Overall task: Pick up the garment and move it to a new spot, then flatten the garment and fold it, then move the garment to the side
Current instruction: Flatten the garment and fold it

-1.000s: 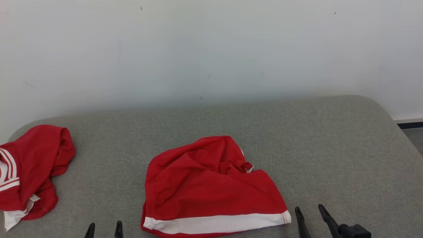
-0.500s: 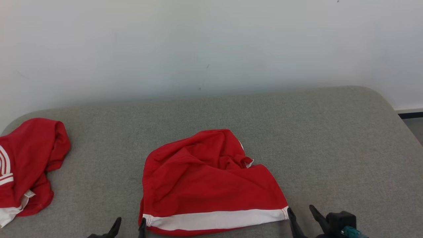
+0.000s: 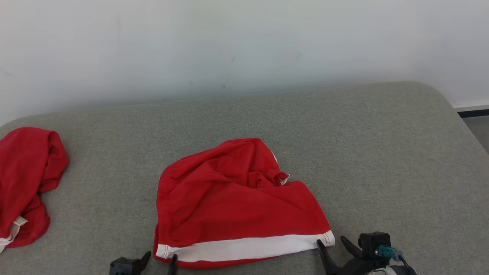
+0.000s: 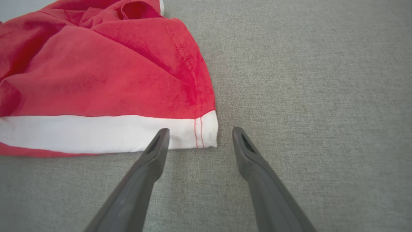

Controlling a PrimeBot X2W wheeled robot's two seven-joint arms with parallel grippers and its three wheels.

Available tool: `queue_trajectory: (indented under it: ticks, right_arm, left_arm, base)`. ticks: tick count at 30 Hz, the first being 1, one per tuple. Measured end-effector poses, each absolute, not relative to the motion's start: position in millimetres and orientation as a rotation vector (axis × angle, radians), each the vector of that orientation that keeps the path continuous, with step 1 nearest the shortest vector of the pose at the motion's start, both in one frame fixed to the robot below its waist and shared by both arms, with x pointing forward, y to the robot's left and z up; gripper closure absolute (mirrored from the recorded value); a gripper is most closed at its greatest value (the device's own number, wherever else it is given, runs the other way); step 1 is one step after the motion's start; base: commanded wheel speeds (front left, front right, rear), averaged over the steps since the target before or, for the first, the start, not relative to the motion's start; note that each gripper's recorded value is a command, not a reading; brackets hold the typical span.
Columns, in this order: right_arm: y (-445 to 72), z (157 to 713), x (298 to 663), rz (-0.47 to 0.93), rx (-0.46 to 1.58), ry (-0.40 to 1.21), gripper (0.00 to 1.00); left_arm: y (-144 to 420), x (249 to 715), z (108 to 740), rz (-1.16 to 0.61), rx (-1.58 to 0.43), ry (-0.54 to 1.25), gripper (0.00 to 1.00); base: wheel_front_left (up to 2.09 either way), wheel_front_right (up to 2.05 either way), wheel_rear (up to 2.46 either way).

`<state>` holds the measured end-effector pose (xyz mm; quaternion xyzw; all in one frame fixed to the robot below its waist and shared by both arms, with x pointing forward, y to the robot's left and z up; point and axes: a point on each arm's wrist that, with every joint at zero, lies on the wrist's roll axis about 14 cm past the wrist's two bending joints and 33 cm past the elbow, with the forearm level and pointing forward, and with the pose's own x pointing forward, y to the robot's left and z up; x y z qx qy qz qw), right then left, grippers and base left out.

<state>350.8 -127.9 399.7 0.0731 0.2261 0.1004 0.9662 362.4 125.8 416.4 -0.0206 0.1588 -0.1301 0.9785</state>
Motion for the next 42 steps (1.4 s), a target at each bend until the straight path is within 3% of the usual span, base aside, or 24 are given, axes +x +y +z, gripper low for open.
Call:
queue_trajectory:
  ticks: [14,15,16,17,18,19,20,25,30,37,42]
  right_arm:
    - [-113,393,357,0.250,0.139,0.473,0.00]
    - [-112,392,356,0.251,0.141,0.478,0.00]
    - [-112,391,355,0.252,0.141,0.482,0.07]
    - [-112,390,355,0.253,0.140,0.482,0.27]
    - [-112,391,355,0.252,0.142,0.477,0.59]
    - [-112,392,356,0.251,0.145,0.471,0.71]
    - [-112,392,357,0.250,0.147,0.469,1.00]
    - [-111,392,357,0.249,0.161,0.467,1.00]
    - [-111,423,377,0.243,0.207,0.338,1.00]
    - [-122,527,423,0.229,0.258,-0.016,1.00]
    - [-122,609,444,0.289,0.176,-0.205,1.00]
  left_arm:
    - [124,368,420,-0.296,-0.016,0.285,0.01]
    - [124,369,420,-0.300,-0.014,0.286,0.17]
    - [122,369,419,-0.307,-0.009,0.287,0.55]
    - [120,370,420,-0.315,-0.006,0.286,0.74]
    - [118,370,420,-0.323,-0.004,0.283,1.00]
    - [116,371,421,-0.328,-0.005,0.281,1.00]
    - [114,372,421,-0.333,-0.009,0.280,1.00]
    - [107,373,423,-0.351,-0.034,0.266,1.00]
    - [103,388,450,-0.329,-0.144,0.170,1.00]
    - [89,419,526,-0.363,-0.329,-0.014,1.00]
    - [73,443,595,-0.449,-0.451,-0.126,1.00]
  base:
    - [0.00,0.00,0.00]
    - [0.00,0.00,0.00]
    - [0.00,0.00,0.00]
    - [0.00,0.00,0.00]
    - [0.00,0.00,0.00]
    - [0.00,0.00,0.00]
    - [0.00,0.00,0.00]
    - [0.00,0.00,0.00]
    - [0.00,0.00,0.00]
    - [0.00,0.00,0.00]
    - [0.00,0.00,0.00]
